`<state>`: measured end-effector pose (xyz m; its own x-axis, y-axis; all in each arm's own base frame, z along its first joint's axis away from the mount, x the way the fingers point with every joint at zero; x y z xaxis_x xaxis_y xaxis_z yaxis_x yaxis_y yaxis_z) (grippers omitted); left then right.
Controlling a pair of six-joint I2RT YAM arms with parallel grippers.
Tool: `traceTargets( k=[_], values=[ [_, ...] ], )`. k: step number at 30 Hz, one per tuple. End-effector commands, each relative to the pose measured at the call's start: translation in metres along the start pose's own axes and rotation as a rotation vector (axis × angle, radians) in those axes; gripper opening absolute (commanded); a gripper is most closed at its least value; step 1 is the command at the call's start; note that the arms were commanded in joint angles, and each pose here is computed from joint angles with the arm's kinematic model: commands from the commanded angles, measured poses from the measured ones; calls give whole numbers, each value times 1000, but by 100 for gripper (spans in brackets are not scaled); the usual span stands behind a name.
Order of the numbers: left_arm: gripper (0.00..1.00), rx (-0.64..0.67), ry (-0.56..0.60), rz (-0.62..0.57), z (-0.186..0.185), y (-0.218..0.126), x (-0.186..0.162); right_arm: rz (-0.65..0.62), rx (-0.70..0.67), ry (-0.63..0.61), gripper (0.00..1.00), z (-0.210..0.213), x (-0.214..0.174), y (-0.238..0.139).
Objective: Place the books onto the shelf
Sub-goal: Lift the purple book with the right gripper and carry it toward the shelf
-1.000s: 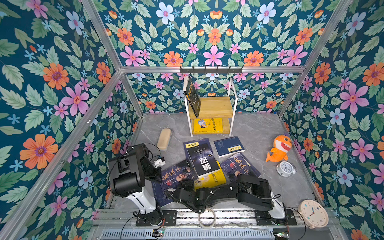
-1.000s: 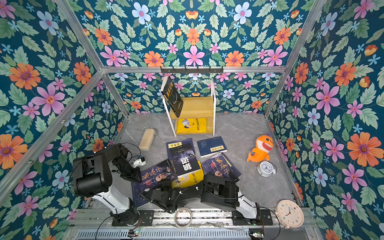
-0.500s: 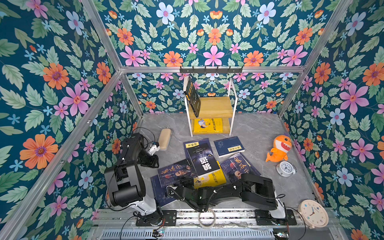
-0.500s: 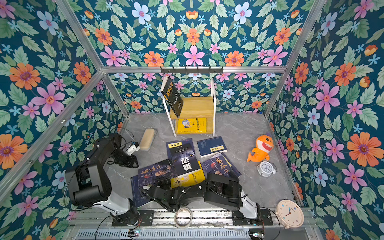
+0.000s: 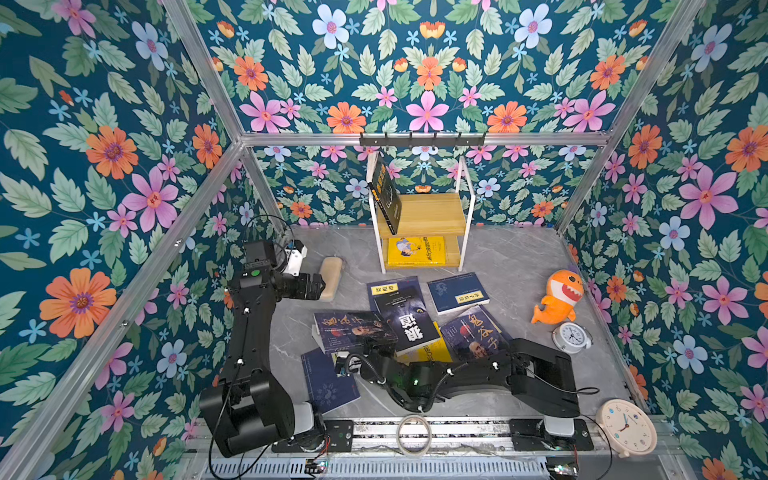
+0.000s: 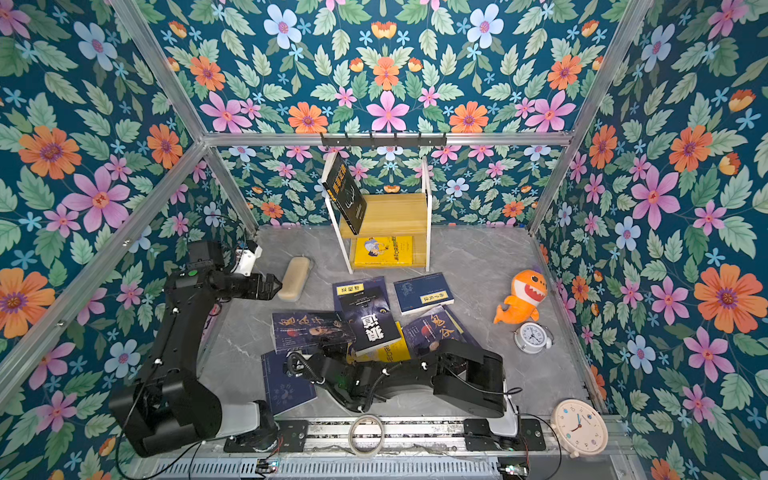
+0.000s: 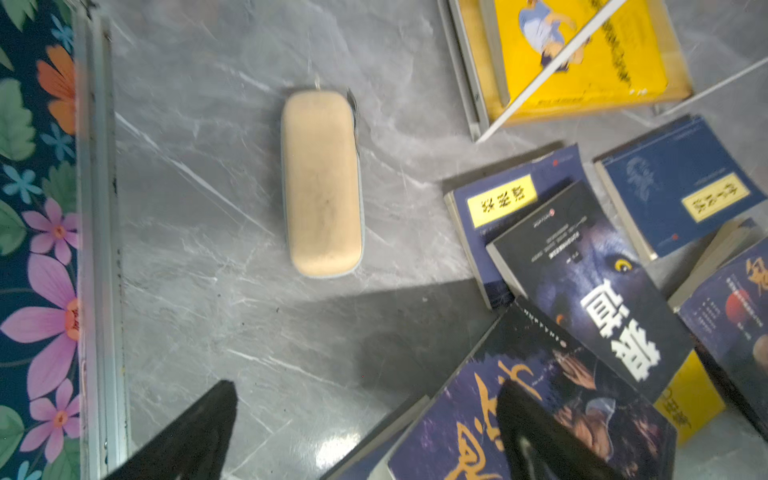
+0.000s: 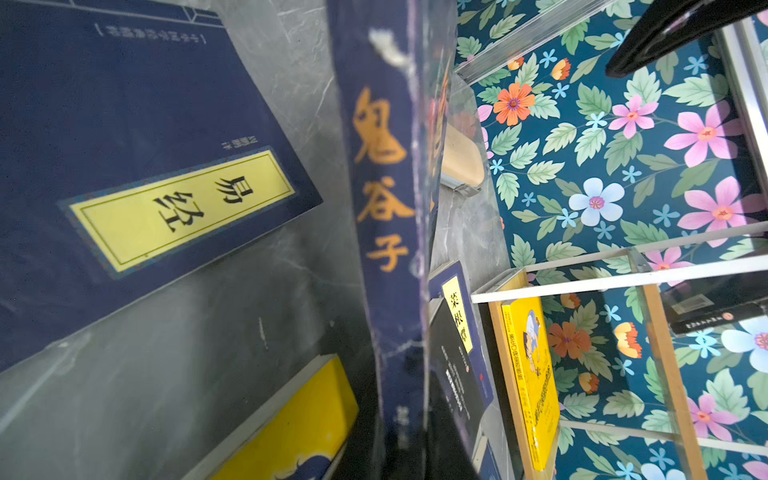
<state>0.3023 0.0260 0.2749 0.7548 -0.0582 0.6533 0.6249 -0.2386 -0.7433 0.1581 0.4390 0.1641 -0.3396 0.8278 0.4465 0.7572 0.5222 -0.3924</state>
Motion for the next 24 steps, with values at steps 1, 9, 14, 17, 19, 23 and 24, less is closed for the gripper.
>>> traceTargets(
  k=[1, 9, 14, 17, 19, 23, 24],
  values=[
    [100, -10, -15, -175, -6, -12, 25, -84, -69, 155, 0, -28, 11, -10],
    [100, -1, -83, -380, -13, -30, 35, -121, -91, 338, 0, -65, -7, -32],
    [100, -10, -174, -374, -11, -20, 23, -142, -116, 478, 0, -91, -25, -53],
    [100, -35, -212, -369, -12, -13, 12, -156, -138, 563, 0, -102, -40, -64],
    [100, -58, -249, -355, -12, -5, 5, -154, -160, 632, 0, -113, -52, -71],
    [100, -112, -280, -358, -15, 7, -8, -177, -203, 757, 0, -134, -73, -93],
    [100, -117, -281, -353, -16, 9, -12, -185, -219, 793, 0, -139, -79, -98]
  ],
)
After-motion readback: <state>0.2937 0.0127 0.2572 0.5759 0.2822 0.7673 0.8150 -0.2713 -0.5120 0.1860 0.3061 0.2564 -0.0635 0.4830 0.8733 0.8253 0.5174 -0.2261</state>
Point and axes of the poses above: each gripper's point midway between its finger pads, its own y axis out along the fingers, its own z axis along the line the jaws close on, x = y × z, the point moved 7 cm from there along -y, back along the fingers, and after that the axes turned 3 degrees about -y, right-handed, at the moved point
